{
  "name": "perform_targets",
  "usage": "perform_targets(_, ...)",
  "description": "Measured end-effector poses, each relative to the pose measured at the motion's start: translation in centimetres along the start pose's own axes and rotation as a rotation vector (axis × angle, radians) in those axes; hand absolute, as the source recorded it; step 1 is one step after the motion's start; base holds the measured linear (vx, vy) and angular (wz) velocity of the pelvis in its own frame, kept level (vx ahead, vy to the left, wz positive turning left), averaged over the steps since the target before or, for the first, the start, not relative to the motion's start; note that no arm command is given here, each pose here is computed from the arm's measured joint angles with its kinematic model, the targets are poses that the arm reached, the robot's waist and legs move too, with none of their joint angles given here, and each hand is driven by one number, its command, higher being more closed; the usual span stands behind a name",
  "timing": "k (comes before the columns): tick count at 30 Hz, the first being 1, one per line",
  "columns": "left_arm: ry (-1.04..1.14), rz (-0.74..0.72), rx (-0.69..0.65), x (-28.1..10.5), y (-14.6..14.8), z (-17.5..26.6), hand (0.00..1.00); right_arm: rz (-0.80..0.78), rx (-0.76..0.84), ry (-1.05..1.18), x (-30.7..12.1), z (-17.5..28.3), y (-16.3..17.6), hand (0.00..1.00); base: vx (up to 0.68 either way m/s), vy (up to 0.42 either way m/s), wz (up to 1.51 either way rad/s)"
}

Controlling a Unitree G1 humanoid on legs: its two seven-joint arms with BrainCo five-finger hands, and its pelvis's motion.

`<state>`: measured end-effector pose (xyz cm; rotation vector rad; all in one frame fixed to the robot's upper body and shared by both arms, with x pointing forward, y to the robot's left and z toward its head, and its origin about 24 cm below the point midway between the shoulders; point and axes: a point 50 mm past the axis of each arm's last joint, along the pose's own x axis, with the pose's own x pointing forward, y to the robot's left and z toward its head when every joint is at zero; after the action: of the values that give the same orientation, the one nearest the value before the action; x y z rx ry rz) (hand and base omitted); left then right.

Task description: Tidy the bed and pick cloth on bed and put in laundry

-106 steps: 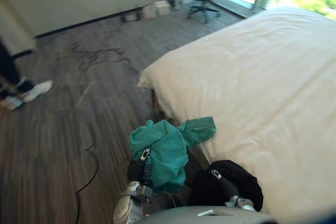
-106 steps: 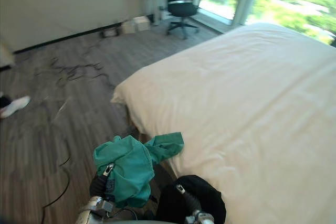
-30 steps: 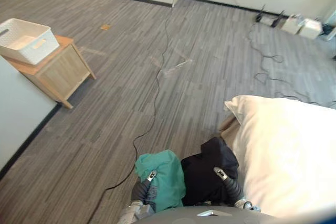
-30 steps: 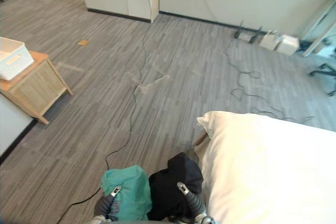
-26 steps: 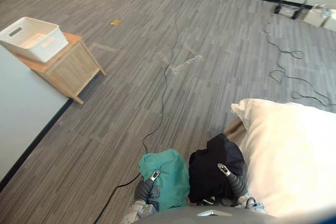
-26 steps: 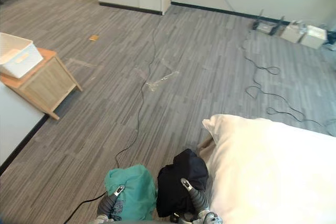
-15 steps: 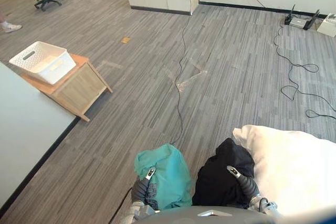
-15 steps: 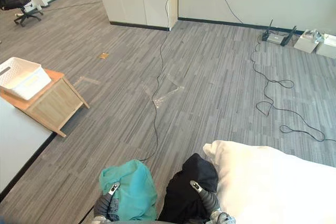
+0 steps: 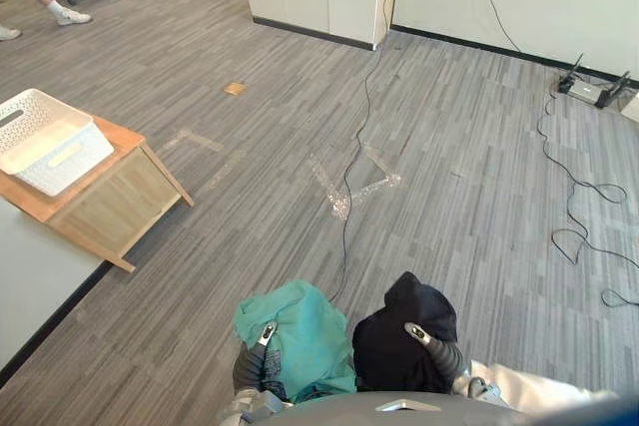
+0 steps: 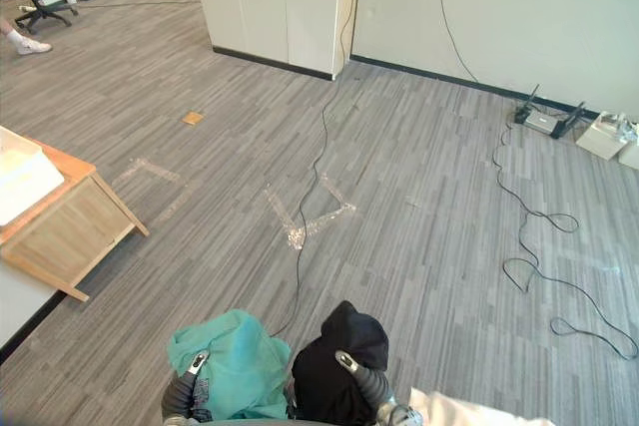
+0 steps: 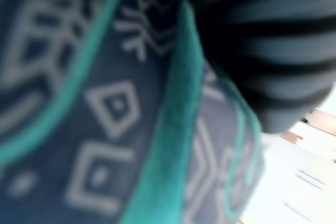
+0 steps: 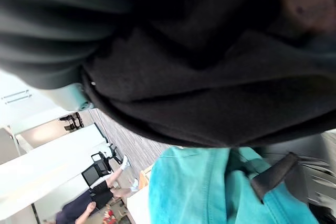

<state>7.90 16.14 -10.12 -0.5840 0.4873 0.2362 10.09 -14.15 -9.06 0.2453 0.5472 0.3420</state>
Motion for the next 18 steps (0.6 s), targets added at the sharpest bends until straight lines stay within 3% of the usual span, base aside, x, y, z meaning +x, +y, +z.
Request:
perform_targets(9,0.041,0.006,0.014,1.0,-0.8,0.0,1.0,-0.03,0.031,0.01,0.1,-0.4,0.4,1.0,0.44,-0.086,0.9)
perform_targets(18,0.058,0.008,-0.003,0.5,-0.5,-0.7,1.0,-0.025,-0.016,-0.069,1.5,2.7,-1.2,1.0,0.45,-0.331,0.49)
